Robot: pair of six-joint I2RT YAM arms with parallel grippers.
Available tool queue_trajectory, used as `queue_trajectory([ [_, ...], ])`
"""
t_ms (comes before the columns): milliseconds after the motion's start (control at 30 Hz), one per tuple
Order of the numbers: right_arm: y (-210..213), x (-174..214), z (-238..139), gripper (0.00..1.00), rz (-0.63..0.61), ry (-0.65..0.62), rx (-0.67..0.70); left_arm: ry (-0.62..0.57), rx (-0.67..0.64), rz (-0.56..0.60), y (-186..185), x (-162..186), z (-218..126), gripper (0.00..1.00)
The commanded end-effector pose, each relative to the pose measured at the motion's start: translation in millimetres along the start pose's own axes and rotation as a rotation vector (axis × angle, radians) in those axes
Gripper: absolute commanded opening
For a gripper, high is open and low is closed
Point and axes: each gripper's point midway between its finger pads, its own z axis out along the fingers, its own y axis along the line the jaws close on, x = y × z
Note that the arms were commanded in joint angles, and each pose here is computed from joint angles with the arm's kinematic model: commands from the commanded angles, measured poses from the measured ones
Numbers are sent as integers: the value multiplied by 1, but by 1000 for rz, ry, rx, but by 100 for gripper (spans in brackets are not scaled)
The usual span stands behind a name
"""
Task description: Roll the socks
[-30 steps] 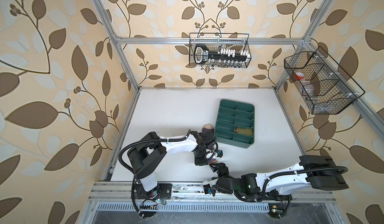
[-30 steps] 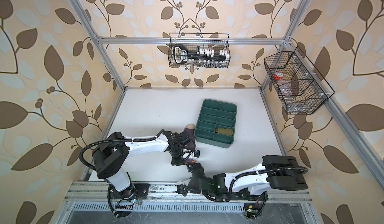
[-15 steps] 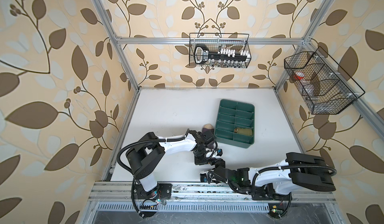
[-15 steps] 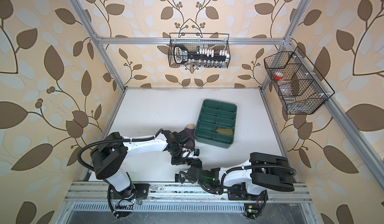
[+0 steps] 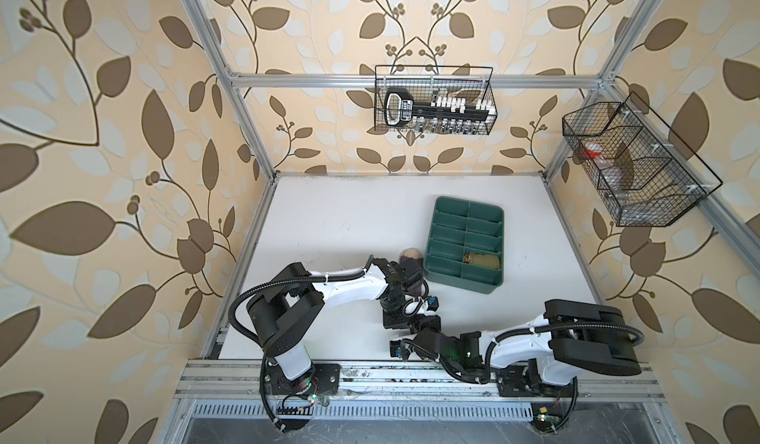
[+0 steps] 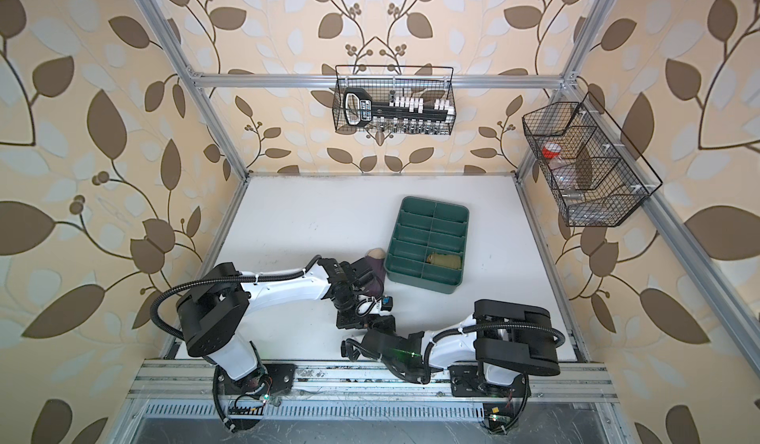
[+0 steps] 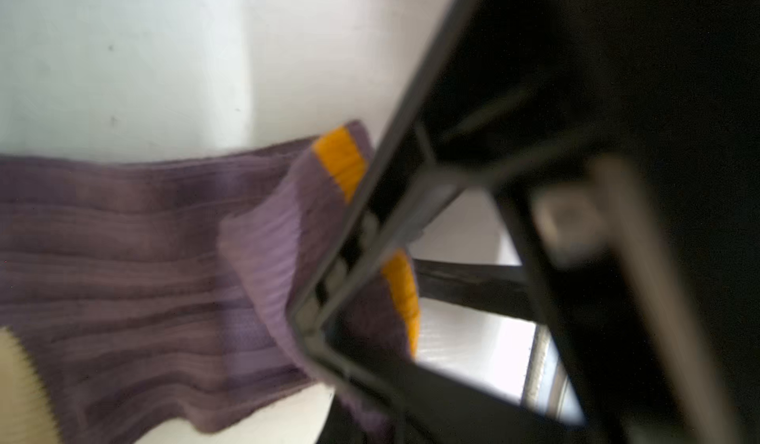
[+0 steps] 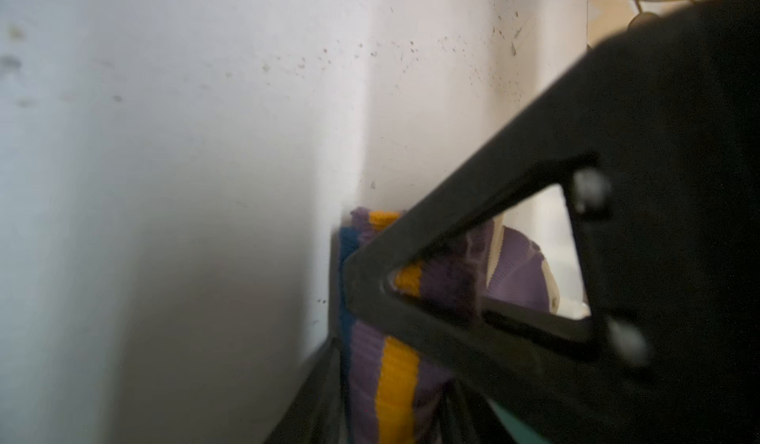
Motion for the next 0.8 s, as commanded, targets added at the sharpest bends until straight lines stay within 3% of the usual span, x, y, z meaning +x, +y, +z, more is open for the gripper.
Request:
queue_trajectory([
  [0, 9, 13, 6, 19, -60, 60, -23, -19, 57, 28, -15, -3, -5, 0],
  [33, 10, 12, 6, 10, -64, 58, -28, -17, 55, 26, -14, -4, -5, 0],
  [100, 15, 10, 5, 1, -77, 51, -54, -15, 55, 22, -13, -5, -5, 0],
  [267, 50, 10, -9, 0, -155, 55, -249, -29, -66, -24, 10, -14, -10, 1],
  [433, 71, 8, -25, 0, -172, 26, -408, -101, -233, -89, 36, -23, -32, 44],
  [633, 69, 8, -29, 0, -103, 32, -553, -347, -441, -133, 55, -39, -102, 72],
  [767, 67, 8, -27, 0, -74, 46, -622, -465, -696, -138, 66, -29, -163, 85],
])
